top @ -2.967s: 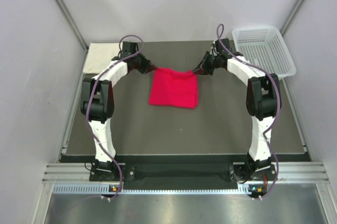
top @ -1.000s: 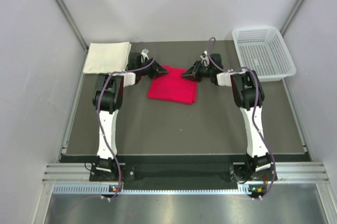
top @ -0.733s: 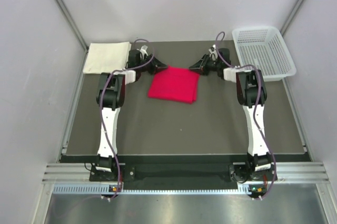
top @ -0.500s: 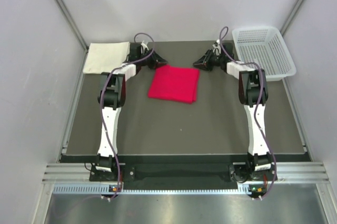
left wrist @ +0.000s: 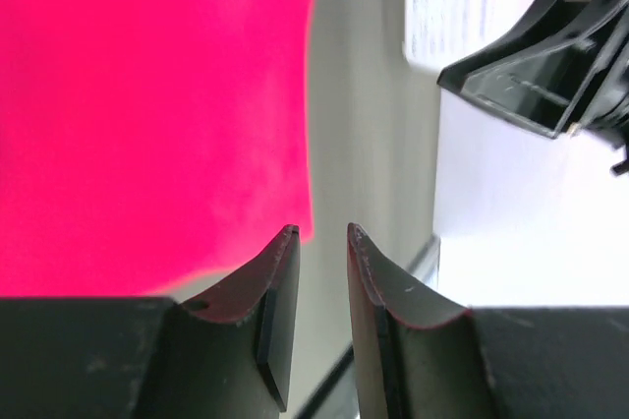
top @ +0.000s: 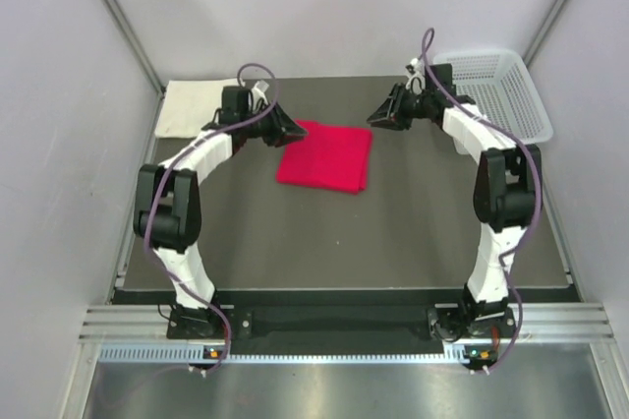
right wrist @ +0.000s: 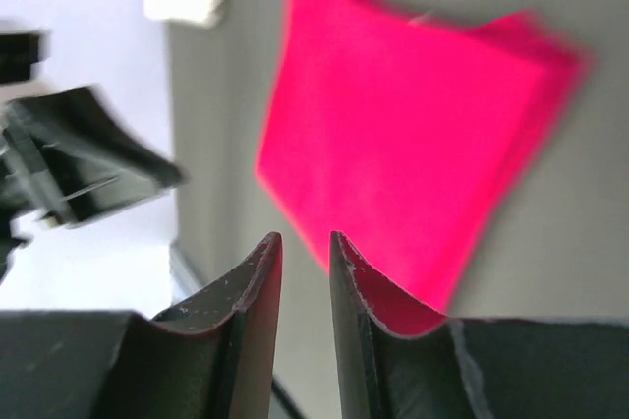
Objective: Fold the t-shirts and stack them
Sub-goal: Fold the tshirt
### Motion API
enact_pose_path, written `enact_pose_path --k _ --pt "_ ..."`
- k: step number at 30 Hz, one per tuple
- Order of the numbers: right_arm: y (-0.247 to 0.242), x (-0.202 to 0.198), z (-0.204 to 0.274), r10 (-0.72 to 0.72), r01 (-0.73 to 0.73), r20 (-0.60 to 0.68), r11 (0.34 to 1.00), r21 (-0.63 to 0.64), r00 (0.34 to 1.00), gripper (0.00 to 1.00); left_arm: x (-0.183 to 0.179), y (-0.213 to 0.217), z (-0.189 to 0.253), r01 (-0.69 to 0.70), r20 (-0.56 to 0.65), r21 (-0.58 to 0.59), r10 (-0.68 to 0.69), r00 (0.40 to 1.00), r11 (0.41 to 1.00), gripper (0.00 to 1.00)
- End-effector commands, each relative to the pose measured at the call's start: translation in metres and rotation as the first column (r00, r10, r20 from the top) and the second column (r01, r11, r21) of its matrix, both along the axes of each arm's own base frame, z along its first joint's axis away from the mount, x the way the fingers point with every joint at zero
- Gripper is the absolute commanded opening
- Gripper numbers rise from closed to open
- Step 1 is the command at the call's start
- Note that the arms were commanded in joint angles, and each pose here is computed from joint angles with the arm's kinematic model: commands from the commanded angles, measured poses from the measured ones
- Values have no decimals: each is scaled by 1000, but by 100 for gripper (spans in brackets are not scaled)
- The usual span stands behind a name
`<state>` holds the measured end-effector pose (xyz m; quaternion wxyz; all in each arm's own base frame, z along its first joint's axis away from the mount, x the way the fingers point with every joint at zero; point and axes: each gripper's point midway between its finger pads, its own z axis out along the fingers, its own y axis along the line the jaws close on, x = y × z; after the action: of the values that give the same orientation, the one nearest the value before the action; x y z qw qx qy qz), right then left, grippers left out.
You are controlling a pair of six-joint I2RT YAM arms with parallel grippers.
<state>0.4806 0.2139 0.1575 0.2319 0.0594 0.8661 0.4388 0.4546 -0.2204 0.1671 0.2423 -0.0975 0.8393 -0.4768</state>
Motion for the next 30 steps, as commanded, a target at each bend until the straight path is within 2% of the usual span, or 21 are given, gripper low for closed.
enact_pose_path --k 1,5,8,13,18,22,25,30 --pt "51 -48 10 182 -186 50 980 77 982 26 -32 -11 -10 45 3 -41 -45 999 998 31" --pt "113 -101 -4 420 -423 53 893 152 906 24 -48 -7 -41 61 -37 -7 -62 997 998 31" --pt "134 -113 -27 481 -475 20 858 195 877 20 -45 -5 -71 68 -78 7 -67 995 998 31" --pt "138 -119 -70 503 -481 -44 846 232 863 15 -25 3 -98 45 -94 18 -43 995 999 29" --pt "111 -137 -118 494 -466 -147 865 189 857 15 -28 22 -127 15 -138 70 -5 990 997 28" --pt "74 -148 -131 435 -413 -181 899 148 882 16 -44 47 -146 5 -186 116 17 982 993 27" --pt "35 -157 -138 368 -360 -210 930 79 906 17 -56 63 -142 20 -182 151 8 983 988 27" --pt "-24 -160 -124 218 -234 -231 971 -47 948 20 -83 77 -99 29 -150 216 4 989 976 28"
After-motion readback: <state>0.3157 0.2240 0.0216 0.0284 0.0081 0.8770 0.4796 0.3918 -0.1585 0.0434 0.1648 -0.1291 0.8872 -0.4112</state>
